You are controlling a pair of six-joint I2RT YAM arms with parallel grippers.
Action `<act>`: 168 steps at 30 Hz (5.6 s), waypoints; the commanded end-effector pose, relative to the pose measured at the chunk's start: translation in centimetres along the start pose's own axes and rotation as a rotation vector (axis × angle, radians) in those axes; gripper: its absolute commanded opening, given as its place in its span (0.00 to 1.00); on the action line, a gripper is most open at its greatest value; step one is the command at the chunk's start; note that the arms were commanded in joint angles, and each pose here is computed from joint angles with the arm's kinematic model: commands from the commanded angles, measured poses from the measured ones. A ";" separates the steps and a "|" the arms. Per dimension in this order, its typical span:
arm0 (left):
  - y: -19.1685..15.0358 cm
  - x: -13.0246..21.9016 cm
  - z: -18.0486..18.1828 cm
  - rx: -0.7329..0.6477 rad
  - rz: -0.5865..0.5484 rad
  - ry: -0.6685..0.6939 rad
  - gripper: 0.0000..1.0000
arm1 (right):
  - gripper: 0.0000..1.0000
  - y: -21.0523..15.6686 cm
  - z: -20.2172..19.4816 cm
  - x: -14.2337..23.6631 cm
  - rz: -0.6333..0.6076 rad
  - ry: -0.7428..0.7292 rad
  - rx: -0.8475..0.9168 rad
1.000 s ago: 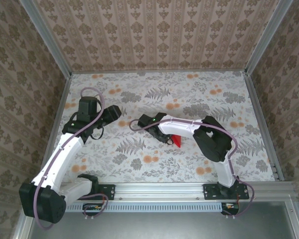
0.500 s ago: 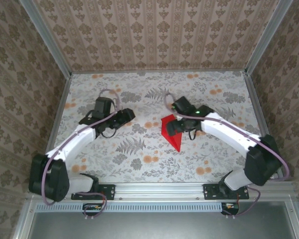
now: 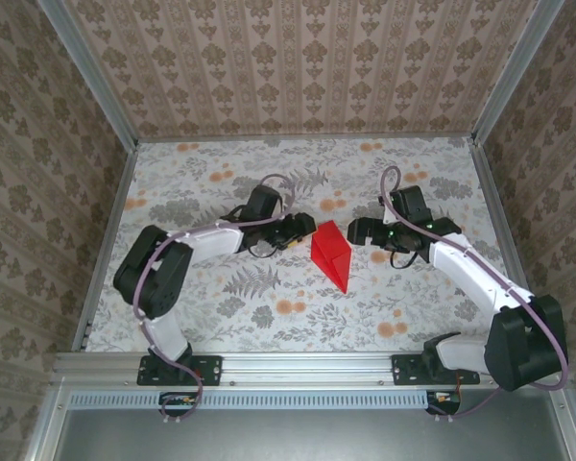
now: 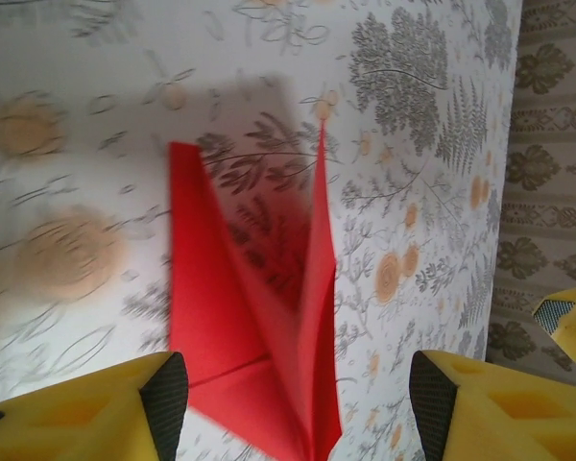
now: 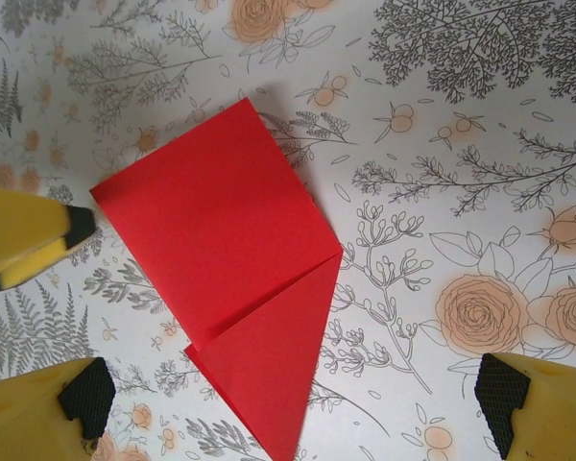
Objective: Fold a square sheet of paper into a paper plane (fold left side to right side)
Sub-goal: Move the paper to the center of the table, then fold the wing for the fifth time at the center of the table.
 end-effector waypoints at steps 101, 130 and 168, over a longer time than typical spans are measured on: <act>-12.8 2.2 -3.7 -0.814 0.324 0.491 0.69 | 0.00 -3.2 5.5 -10.7 0.388 0.073 -0.180; -13.5 -0.5 0.0 -0.848 0.419 0.682 0.26 | 0.00 -3.2 4.8 -12.2 0.393 0.026 -0.208; -7.9 -1.7 -2.6 -0.302 0.227 0.037 0.06 | 0.85 -1.8 2.0 -5.8 0.134 0.292 -0.171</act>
Point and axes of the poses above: each hand's point on the last joint's axis, 136 mm out from that joint toward the fingers, its own x axis back along the fingers, its own z axis along the line the jaws close on, y = z × x, the point moved 2 cm from there along x, back along the fingers, and after that the axes turned 10 degrees about -x, right-handed, at the moved point
